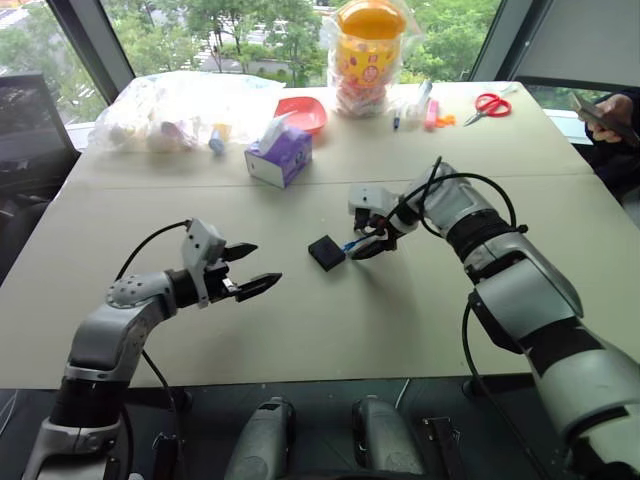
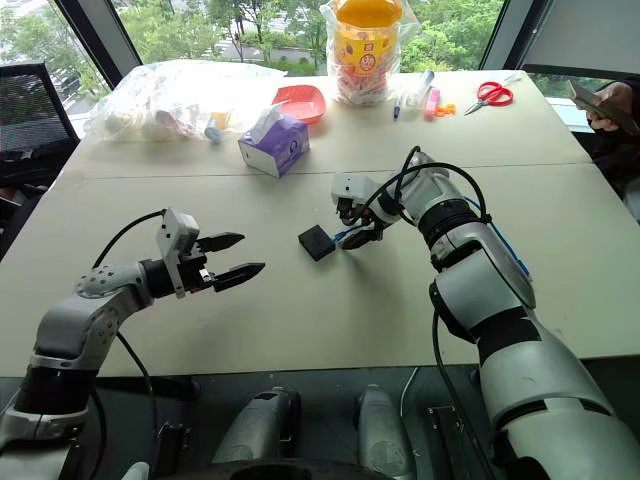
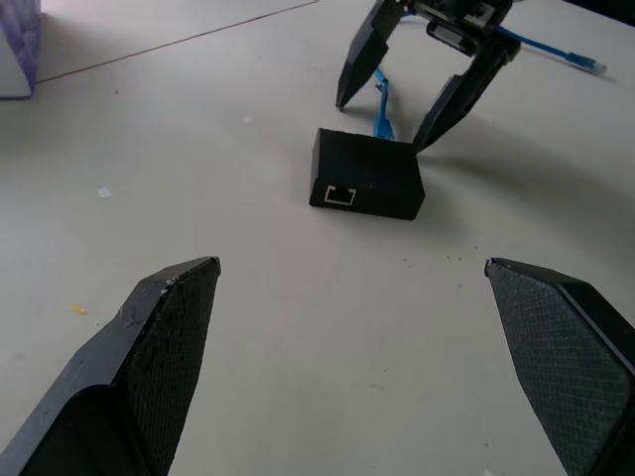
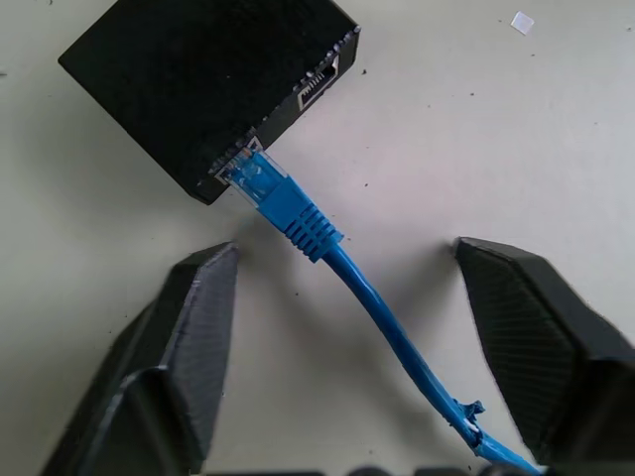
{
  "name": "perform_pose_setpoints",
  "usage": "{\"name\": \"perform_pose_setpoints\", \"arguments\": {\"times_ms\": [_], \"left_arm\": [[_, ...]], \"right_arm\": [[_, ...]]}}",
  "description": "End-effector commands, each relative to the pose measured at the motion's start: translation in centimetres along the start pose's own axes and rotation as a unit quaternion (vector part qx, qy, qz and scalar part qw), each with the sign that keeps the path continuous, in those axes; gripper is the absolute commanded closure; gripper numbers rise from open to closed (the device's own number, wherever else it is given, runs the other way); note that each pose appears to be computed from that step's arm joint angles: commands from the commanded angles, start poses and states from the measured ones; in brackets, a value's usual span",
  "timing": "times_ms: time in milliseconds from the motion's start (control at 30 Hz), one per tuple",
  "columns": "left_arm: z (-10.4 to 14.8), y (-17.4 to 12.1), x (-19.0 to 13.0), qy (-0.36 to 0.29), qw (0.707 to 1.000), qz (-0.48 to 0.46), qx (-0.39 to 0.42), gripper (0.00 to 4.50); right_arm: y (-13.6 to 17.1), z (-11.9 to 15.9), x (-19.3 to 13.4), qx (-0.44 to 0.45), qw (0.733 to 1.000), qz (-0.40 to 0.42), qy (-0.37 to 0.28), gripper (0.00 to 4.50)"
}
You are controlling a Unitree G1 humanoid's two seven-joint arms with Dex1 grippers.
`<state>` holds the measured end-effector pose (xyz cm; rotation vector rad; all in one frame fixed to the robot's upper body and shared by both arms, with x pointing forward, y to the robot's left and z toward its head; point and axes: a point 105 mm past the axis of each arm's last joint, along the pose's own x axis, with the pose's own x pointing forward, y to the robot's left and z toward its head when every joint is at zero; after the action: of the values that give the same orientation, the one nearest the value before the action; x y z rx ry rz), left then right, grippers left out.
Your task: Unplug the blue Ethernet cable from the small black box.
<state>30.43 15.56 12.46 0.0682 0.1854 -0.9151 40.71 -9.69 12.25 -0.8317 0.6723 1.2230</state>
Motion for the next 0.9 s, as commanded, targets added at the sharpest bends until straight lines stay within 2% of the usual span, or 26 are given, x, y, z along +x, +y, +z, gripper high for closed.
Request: {"name": "perform_pose_setpoints", "arguments": {"times_ms": [33, 133, 233, 367, 467, 567, 633, 667, 900], "left_arm": [[1.2, 0.8, -0.4, -0.015, 1.000, 0.013, 0.024, 0.00], [1.0, 1.4, -0.3, -0.013, 1.000, 0.016, 0.014, 0.00], [0.6, 2.0, -0.3, -0.010, 1.000, 0.017, 0.001, 0.00], [1.3, 2.5, 0.6, -0.015, 1.000, 0.004, -0.019, 0.00], [2.5, 2.3, 1.8, -0.027, 0.998, -0.022, -0.043, 0.00], [4.2, 2.1, 2.7, -0.047, 0.995, -0.047, -0.078, 0.00], [5.9, 2.2, 3.4, -0.070, 0.989, -0.064, -0.117, 0.00], [6.5, 2.2, 3.6, -0.076, 0.986, -0.070, -0.130, 0.00], [9.5, 2.3, 3.3, -0.109, 0.969, -0.115, -0.187, 0.00]], "right_arm": [[0.8, 0.9, 0.6, -0.018, 0.999, 0.030, -0.006, 2.87], [1.5, 2.1, 0.6, -0.041, 0.998, 0.045, -0.023, 4.47], [2.1, 3.2, 0.3, -0.065, 0.996, 0.040, -0.041, 4.47], [1.9, 5.3, -1.7, -0.149, 0.981, -0.078, -0.099, 4.47], [1.5, 6.5, -4.3, -0.211, 0.946, -0.205, -0.137, 4.47], [1.7, 6.9, -6.2, -0.250, 0.909, -0.294, -0.155, 4.47], [2.5, 7.7, -7.6, -0.290, 0.868, -0.362, -0.180, 4.47], [3.0, 7.9, -7.9, -0.300, 0.854, -0.380, -0.188, 4.47], [5.4, 8.4, -6.9, -0.322, 0.844, -0.387, -0.184, 4.47]]}}
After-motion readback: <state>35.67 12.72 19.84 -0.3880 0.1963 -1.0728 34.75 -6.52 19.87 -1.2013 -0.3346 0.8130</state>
